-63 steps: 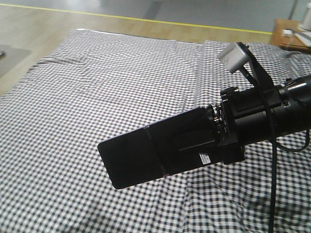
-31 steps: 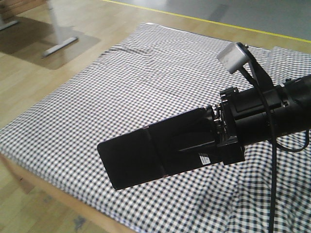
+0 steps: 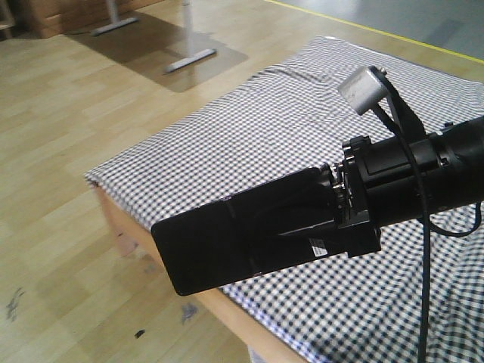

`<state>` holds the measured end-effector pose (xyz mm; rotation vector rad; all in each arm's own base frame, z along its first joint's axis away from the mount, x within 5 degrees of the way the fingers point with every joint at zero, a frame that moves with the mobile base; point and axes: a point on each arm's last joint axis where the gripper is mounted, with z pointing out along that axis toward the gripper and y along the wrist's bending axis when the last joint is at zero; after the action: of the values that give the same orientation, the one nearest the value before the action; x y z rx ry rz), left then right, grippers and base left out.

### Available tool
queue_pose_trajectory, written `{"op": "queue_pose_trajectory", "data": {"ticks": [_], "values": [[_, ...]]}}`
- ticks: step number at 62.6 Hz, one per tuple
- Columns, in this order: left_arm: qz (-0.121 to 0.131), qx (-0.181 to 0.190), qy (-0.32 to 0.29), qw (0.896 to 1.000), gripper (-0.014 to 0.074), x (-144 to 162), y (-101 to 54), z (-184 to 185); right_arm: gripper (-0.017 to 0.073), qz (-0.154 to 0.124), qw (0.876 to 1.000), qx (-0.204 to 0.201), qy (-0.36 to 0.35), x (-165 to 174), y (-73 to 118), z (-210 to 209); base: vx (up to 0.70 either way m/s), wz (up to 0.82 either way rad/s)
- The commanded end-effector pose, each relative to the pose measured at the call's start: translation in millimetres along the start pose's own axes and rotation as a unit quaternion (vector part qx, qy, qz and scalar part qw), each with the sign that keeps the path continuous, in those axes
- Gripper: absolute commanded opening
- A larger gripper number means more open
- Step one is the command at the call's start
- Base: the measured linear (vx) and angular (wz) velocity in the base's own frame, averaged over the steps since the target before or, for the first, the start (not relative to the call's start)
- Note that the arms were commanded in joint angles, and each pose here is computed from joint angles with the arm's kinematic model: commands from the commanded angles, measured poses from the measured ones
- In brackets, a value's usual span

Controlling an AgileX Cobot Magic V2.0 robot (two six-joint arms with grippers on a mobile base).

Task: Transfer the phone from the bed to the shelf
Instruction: 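Drive the base away from the bed toward the wooden shelf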

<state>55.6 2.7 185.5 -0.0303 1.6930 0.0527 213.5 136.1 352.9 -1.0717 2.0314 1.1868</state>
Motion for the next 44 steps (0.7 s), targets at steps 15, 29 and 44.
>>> {"op": "queue_pose_trajectory", "data": {"ticks": [15, 29, 44], "values": [[-0.005, -0.001, -0.035, 0.999, 0.0001, -4.3, 0.2, -0.3, -0.0002, -0.010, 0.998, -0.047, -0.027, -9.5, 20.1, -8.5, -0.13, 0.50], [-0.005, -0.001, -0.035, 0.999, 0.0001, -4.3, 0.2, -0.3, -0.0002, -0.010, 0.999, -0.046, -0.027, -9.4, 20.1, -8.5, -0.12, 0.48], [-0.005, -0.001, -0.035, 0.999, 0.0001, -4.3, 0.2, -0.3, -0.0002, -0.010, 0.999, -0.046, -0.027, -9.4, 20.1, -8.5, -0.12, 0.47]]}}
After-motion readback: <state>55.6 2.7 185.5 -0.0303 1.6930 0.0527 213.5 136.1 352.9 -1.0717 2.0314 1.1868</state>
